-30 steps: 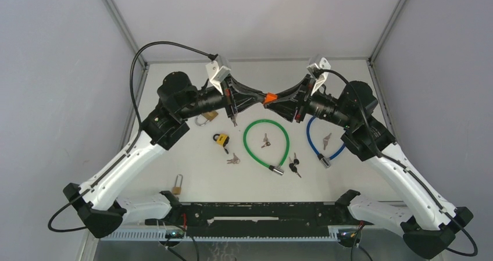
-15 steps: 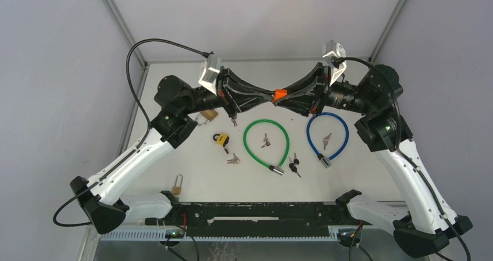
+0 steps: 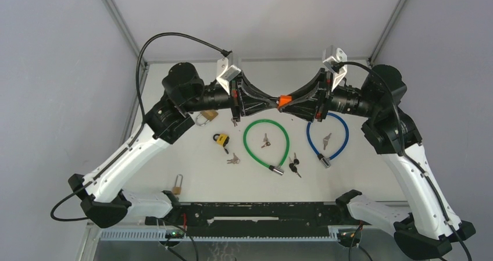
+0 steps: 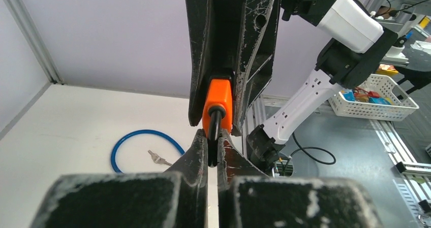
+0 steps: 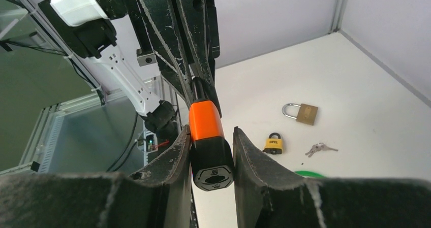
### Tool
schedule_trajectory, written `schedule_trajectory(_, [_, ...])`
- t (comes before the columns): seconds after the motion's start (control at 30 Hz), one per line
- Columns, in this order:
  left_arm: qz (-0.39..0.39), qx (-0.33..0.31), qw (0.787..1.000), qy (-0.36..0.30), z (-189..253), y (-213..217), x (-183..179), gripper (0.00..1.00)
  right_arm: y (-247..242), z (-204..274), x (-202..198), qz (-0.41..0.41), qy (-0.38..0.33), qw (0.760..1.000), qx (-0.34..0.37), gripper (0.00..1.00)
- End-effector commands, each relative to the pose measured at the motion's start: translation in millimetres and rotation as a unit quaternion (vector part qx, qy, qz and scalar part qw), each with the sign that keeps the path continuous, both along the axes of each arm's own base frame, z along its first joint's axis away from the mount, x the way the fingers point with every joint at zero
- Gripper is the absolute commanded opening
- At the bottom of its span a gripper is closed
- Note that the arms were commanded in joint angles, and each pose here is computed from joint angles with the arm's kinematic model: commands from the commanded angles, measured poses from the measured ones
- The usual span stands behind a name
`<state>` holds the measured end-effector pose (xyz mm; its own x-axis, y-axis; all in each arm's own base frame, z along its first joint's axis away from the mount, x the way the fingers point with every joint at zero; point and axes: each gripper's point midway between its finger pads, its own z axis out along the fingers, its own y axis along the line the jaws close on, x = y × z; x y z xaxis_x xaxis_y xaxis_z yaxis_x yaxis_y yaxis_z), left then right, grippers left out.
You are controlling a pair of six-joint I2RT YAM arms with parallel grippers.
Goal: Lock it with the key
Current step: Place the lock at the center of the board.
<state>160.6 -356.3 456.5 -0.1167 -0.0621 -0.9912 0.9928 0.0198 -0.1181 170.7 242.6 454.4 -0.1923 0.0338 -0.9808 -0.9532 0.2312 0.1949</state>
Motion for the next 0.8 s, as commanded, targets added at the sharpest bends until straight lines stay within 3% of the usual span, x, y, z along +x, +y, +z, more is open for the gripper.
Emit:
schedule_trajectory(0.0, [-0.119, 0.089, 0.984, 0.103, -72.7, -41.7, -50.9, 0.0, 7.9, 54.2, 16.2, -0.024, -0.082, 0.992, 0.092, 0.0])
schedule_trajectory(0.13, [-0.15, 0.058, 0.979, 0.124, -55.1, -63.4, -56.8, 0.0, 13.5, 47.5, 27.8, -0.032, -0.064, 0.992, 0.103, 0.0])
schedule_trajectory(0.43, [-0.197, 0.041, 0.963, 0.178, -60.5, -84.0, -62.6, 0.0, 0.7, 47.0, 56.8, -0.064, -0.045, 0.991, 0.104, 0.0])
schedule_trajectory(0.77, [-0.181, -0.032, 0.961, 0.206, -43.9, -87.9, -54.4, 0.0, -15.5, 4.1, 39.4, -0.084, -0.019, 0.994, 0.072, 0.0])
